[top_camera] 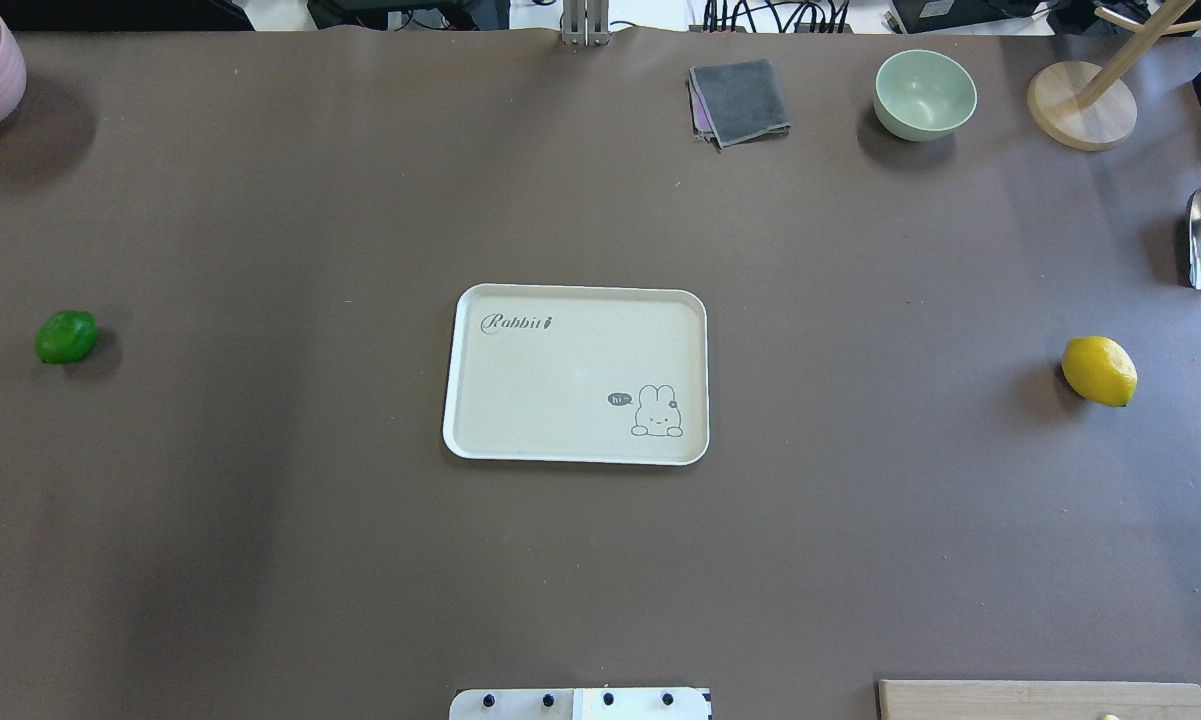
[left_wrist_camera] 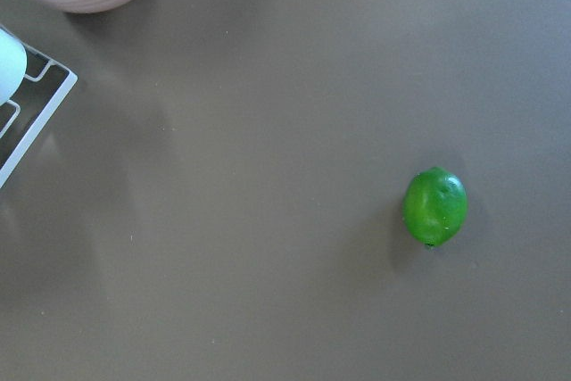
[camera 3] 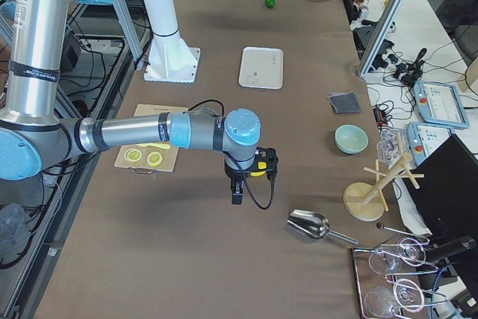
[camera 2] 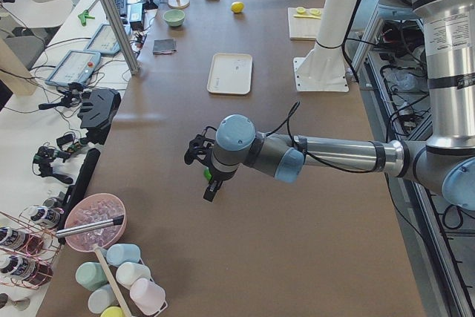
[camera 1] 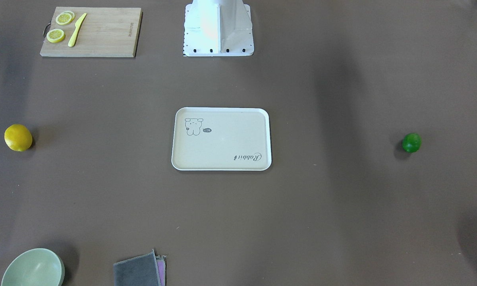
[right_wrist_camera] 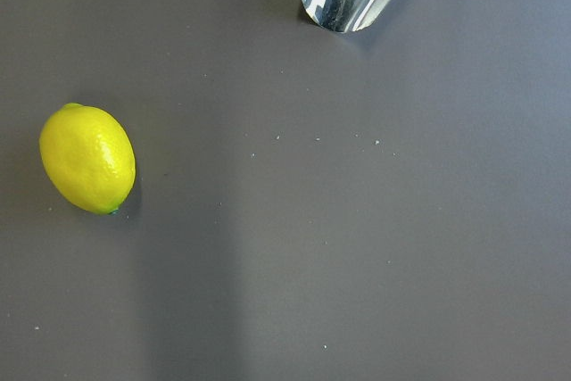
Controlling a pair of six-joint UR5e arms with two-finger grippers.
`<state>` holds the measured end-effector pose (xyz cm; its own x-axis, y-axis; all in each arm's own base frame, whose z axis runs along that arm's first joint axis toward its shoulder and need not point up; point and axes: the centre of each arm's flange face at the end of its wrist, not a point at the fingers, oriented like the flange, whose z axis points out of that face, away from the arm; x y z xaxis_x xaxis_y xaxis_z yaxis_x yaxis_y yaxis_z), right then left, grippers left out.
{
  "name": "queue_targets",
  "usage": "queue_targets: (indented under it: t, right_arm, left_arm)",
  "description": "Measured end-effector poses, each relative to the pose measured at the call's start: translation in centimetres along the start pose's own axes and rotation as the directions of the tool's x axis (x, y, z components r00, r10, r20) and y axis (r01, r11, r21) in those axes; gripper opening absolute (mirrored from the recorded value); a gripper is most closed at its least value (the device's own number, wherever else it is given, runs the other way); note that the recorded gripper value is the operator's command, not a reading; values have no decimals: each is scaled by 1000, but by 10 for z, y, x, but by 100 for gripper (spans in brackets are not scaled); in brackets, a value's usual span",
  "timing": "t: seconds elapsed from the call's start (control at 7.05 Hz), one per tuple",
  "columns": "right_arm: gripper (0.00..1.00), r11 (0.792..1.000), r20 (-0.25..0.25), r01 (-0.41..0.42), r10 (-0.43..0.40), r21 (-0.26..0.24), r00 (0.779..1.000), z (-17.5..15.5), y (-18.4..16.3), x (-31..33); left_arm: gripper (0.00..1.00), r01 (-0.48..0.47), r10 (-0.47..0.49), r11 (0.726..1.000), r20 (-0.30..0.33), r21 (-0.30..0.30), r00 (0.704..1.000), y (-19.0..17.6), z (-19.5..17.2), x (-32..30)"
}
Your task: Place all lemons on tray
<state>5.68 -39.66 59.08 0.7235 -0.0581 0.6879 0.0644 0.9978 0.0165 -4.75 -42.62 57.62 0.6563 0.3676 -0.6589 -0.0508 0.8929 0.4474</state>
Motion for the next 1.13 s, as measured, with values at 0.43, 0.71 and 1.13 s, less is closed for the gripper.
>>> queue_targets:
  t: [0.43,0.71,1.13]
  right_arm:
    - [100,994,-9,35,-34,104,999,-36,0,-12]
    - [100,976,-21,67,-64,205,998,-53,5,-3]
    - [100,957,-36,96,-90,272,995,-68,8,0]
  left_arm:
    - [99,-109,109,988,10,106,994,-19,-9,9]
    - [99,-155,157,975,-4,157,988,-46,-10,10]
    - [99,-173,183,966,-37,194,982,-66,-10,19]
